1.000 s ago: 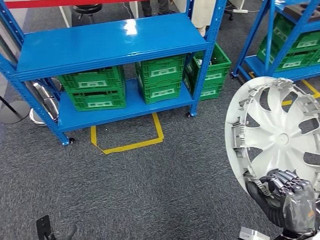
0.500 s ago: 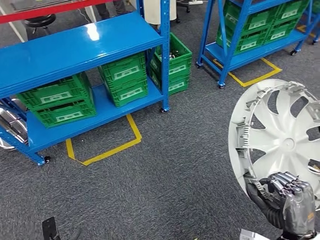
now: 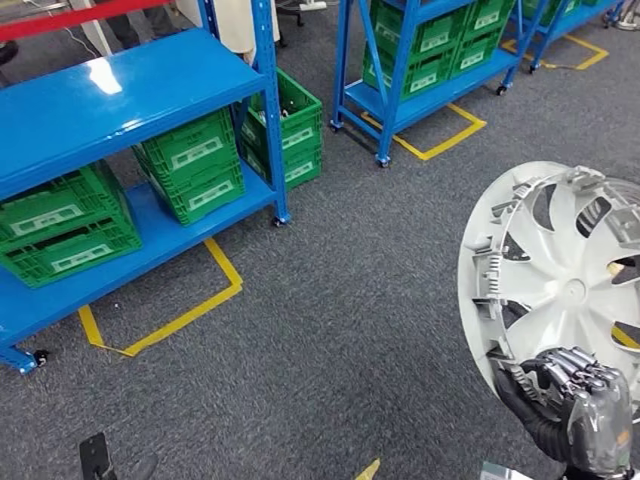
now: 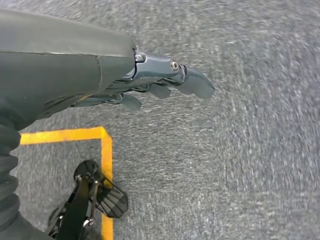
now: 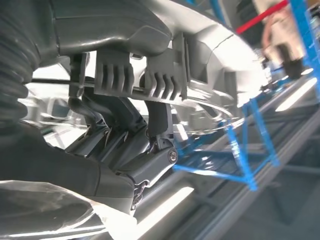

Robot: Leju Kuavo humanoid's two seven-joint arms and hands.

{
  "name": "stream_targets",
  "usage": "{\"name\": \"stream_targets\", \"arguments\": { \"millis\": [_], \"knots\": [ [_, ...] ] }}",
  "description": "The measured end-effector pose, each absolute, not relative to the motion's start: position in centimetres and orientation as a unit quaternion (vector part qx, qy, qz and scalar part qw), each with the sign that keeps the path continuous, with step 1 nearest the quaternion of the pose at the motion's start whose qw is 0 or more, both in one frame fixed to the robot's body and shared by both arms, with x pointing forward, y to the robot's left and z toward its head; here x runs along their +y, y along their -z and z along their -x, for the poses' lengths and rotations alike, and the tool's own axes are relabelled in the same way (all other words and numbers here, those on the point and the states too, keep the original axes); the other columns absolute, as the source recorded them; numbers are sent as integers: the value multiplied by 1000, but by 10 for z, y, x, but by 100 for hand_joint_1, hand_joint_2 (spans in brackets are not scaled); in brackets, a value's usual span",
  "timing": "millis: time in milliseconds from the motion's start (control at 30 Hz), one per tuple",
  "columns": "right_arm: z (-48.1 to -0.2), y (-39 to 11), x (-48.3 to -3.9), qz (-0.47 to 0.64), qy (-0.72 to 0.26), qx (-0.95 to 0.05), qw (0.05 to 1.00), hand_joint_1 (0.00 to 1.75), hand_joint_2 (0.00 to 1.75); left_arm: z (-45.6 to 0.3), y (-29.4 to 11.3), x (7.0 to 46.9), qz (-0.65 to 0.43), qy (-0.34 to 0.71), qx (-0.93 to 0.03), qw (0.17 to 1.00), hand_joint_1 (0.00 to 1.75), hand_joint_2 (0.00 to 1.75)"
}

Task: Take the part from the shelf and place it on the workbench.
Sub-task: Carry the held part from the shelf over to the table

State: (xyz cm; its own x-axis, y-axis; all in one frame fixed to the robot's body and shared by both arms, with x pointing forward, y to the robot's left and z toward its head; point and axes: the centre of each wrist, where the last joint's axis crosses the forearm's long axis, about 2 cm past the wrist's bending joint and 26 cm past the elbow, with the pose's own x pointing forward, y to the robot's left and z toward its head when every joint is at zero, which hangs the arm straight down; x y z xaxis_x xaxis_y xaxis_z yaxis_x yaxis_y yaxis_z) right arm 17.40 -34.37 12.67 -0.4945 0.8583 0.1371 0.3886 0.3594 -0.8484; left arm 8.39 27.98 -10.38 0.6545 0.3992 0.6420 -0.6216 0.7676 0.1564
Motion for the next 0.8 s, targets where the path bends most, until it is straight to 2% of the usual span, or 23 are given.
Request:
{"name": "stream_targets", "arguments": {
  "millis": [467, 800],
  "knots": [
    [-153, -128, -344, 397, -383, -772, 315, 175, 175, -91, 102, 275, -182, -255, -311, 897, 0, 175],
    [-151, -130, -349, 398, -385, -770, 315, 175, 175, -99, 100, 273, -173, -285, -325, 885, 0, 175]
  ]
}}
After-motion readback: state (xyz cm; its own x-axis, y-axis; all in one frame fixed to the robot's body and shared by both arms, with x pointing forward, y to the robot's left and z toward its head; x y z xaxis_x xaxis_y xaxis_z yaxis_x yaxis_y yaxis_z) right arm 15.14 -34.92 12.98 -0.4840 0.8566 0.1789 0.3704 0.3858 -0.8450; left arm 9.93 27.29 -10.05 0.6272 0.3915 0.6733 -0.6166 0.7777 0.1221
